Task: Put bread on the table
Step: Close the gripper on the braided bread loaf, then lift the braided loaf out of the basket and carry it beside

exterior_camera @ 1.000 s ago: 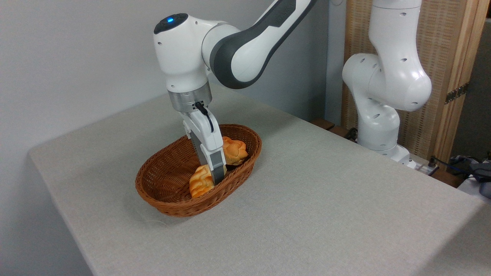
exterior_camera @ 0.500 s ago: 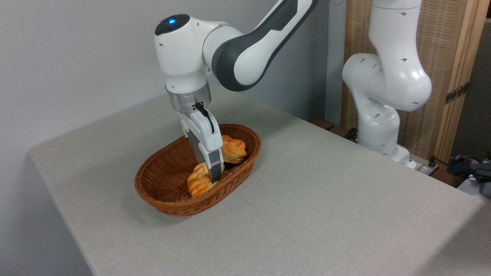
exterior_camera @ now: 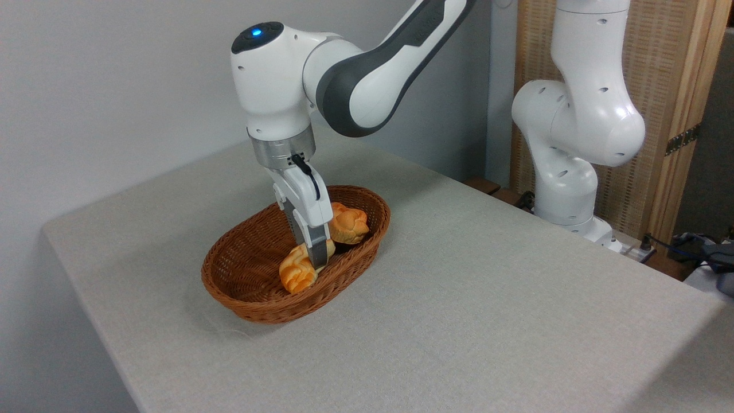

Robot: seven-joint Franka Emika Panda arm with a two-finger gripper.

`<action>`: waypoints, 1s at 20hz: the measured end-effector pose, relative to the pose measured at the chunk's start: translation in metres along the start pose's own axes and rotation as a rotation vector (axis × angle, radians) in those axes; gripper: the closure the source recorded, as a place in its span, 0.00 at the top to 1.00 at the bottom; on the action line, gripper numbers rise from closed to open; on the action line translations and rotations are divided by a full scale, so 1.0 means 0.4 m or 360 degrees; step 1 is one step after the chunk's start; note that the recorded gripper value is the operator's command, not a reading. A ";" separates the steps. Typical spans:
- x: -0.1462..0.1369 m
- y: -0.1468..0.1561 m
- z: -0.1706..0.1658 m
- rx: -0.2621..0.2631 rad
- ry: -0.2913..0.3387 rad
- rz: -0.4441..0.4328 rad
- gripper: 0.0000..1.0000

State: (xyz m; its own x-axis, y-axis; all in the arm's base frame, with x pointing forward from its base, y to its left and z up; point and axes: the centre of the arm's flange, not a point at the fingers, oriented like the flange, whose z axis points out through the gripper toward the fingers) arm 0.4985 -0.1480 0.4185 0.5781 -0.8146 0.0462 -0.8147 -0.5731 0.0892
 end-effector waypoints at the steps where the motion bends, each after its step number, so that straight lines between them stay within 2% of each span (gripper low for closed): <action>1: 0.000 0.000 0.000 0.0000 0.0000 0.0000 0.51; 7: 0.002 0.000 -0.006 0.0006 0.0008 0.0001 0.50; 10: 0.009 -0.004 -0.028 0.0025 0.0030 0.0002 0.45; 15: 0.019 -0.028 -0.110 0.0053 0.0073 -0.0012 0.45; 20: -0.010 -0.071 -0.194 0.0068 0.0103 -0.0071 0.46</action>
State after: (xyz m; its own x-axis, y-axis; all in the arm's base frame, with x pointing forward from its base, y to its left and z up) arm 0.5229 -0.1216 0.4928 0.6145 -0.7815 0.1074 -0.7884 -0.6131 0.0499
